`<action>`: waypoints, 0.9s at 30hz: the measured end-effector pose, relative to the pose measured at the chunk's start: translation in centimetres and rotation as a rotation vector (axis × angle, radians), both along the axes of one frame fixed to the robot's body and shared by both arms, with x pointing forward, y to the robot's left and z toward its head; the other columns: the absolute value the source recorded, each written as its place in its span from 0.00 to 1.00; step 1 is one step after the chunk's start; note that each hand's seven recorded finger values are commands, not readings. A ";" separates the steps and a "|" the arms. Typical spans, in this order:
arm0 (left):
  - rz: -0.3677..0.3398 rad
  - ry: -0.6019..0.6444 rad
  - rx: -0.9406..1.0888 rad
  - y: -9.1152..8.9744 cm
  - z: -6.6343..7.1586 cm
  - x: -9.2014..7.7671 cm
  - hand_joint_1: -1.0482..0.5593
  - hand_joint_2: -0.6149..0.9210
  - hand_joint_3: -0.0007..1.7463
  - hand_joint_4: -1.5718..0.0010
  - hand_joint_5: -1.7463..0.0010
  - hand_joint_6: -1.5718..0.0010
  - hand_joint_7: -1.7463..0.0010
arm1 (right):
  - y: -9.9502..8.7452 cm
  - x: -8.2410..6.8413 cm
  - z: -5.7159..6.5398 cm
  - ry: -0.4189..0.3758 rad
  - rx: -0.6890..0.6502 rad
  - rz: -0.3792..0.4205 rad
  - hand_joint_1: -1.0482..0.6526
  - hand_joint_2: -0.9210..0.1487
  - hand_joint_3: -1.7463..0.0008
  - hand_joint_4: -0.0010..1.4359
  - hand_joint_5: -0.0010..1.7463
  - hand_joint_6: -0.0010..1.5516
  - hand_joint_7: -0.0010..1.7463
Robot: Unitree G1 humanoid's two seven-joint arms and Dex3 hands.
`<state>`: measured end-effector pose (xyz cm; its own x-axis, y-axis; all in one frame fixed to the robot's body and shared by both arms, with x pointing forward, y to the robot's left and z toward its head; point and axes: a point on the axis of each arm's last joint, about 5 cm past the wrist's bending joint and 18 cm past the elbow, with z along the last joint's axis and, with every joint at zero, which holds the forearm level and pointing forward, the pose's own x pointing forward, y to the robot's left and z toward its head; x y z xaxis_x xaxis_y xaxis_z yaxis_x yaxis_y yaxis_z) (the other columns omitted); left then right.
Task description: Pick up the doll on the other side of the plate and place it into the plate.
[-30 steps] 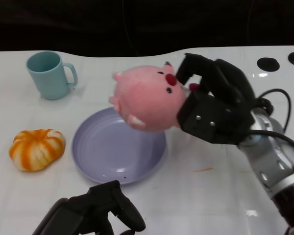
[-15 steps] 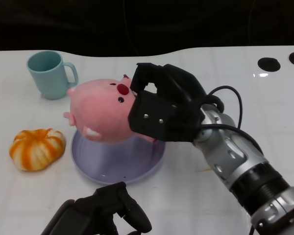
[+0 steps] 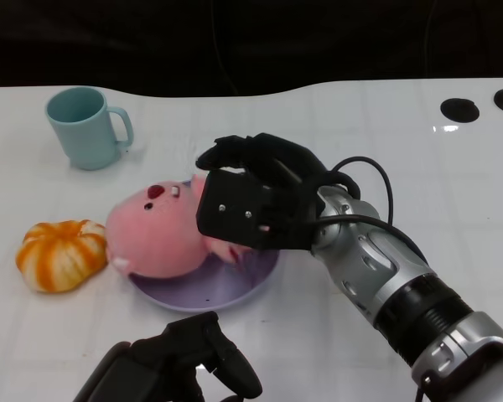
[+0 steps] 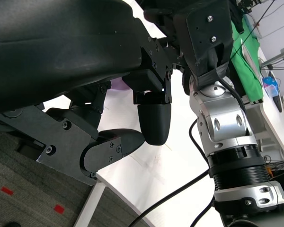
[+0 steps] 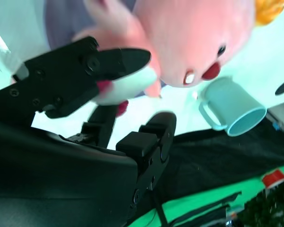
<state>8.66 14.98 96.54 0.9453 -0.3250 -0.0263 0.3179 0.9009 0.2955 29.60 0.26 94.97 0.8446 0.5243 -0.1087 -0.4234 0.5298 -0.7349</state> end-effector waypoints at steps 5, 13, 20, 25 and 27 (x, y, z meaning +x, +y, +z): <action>0.004 -0.002 0.003 0.1 0.0 0.0 0.52 0.84 0.54 0.55 0.00 0.59 0.19 | -0.2 -0.3 0.9 -0.012 -0.008 0.060 0.25 0.00 0.90 0.00 0.40 0.20 0.01; 0.003 -0.010 0.001 0.1 0.1 0.1 0.52 0.84 0.53 0.55 0.00 0.59 0.19 | -2.4 -1.0 2.8 -0.063 -0.009 0.124 0.24 0.00 0.88 0.01 0.41 0.21 0.01; -0.003 -0.019 -0.002 -0.1 0.1 0.4 0.51 0.84 0.53 0.56 0.00 0.59 0.19 | -6.6 -2.0 4.5 -0.152 -0.027 0.144 0.30 0.00 0.88 0.14 0.45 0.30 0.05; -0.004 -0.004 -0.001 -0.1 0.0 0.6 0.53 0.84 0.53 0.57 0.00 0.59 0.19 | -10.2 -3.5 2.6 -0.148 0.082 0.157 0.35 0.00 0.91 0.32 0.49 0.42 0.09; -0.006 -0.007 -0.002 -0.2 0.0 0.7 0.52 0.83 0.54 0.57 0.00 0.58 0.19 | -11.1 -4.0 1.9 -0.140 0.128 0.145 0.37 0.00 0.92 0.39 0.51 0.46 0.11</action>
